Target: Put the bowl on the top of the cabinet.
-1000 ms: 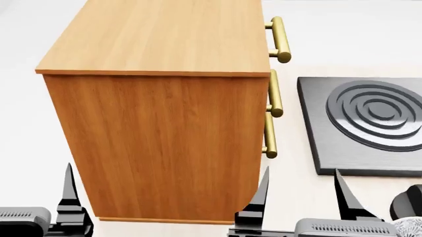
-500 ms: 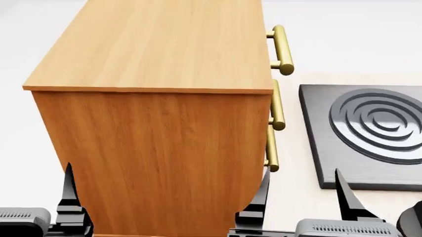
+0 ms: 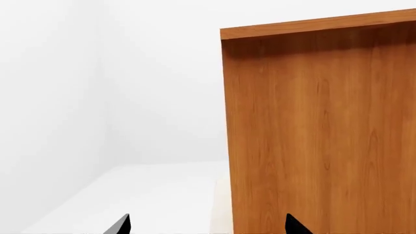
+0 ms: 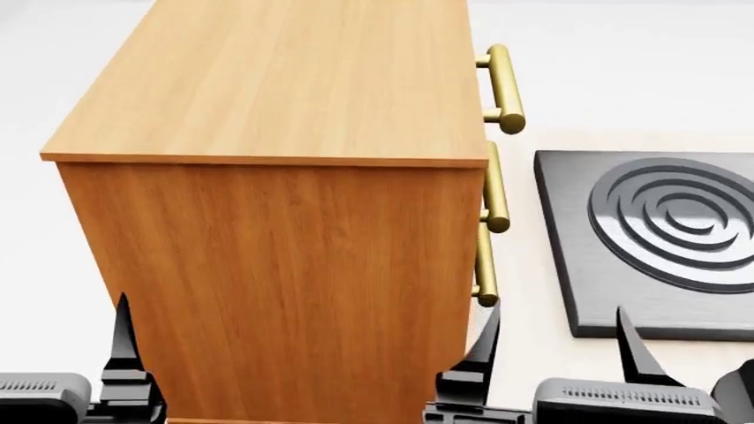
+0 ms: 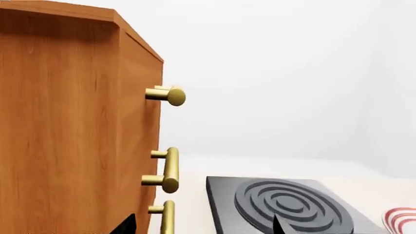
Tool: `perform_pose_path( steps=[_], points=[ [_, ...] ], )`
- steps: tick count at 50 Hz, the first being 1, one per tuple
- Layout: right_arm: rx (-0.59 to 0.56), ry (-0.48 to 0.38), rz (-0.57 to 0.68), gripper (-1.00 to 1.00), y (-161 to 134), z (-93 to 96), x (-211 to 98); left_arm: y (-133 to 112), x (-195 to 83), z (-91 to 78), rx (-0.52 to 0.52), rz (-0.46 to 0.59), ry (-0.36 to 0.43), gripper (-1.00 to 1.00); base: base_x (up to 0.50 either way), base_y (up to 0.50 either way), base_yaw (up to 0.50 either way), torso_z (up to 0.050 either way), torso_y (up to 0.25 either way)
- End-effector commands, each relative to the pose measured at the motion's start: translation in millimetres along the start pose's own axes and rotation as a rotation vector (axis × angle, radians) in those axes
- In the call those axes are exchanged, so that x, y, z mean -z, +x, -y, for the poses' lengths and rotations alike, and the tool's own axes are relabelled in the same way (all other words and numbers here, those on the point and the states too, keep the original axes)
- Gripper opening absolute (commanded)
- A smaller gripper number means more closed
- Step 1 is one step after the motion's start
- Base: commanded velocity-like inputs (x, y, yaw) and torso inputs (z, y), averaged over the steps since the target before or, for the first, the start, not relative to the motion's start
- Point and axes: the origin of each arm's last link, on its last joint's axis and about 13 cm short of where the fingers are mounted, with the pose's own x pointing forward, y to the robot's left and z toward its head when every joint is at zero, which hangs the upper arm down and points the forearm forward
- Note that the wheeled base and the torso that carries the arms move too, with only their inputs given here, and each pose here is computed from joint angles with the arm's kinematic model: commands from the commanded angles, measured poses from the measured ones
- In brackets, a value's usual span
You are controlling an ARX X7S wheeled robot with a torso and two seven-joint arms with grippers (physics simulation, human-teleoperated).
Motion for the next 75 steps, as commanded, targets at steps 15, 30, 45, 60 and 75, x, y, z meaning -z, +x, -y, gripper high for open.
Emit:
perform_pose_path(
  steps=[15, 30, 45, 60, 75],
  points=[
    [-0.034, -0.281, -0.227, 1.0, -3.6, 37.5, -29.0, 3.2, 7.1, 1.8, 0.008, -0.018, -0.002, 1.0, 0.0, 0.0, 0.0, 0.0, 0.0],
    [-0.044, -0.427, -0.373, 1.0, -29.0, 61.9, -35.2, 4.1, 12.1, 1.5, 0.003, -0.029, -0.006, 1.0, 0.0, 0.0, 0.0, 0.0, 0.0],
    [-0.015, -0.501, -0.404, 1.0, -48.5, 73.3, -43.2, 5.1, 17.9, 3.5, 0.007, -0.035, -0.015, 1.0, 0.0, 0.0, 0.0, 0.0, 0.0],
    [-0.003, -0.536, -0.456, 1.0, -65.1, 80.0, -37.3, 4.6, 19.0, 2.5, 0.003, -0.036, -0.02, 1.0, 0.0, 0.0, 0.0, 0.0, 0.0],
    [0.0, -0.525, -0.498, 1.0, -73.9, 84.4, -28.8, 4.8, 20.5, 3.4, 0.003, -0.039, -0.02, 1.0, 0.0, 0.0, 0.0, 0.0, 0.0]
  ],
)
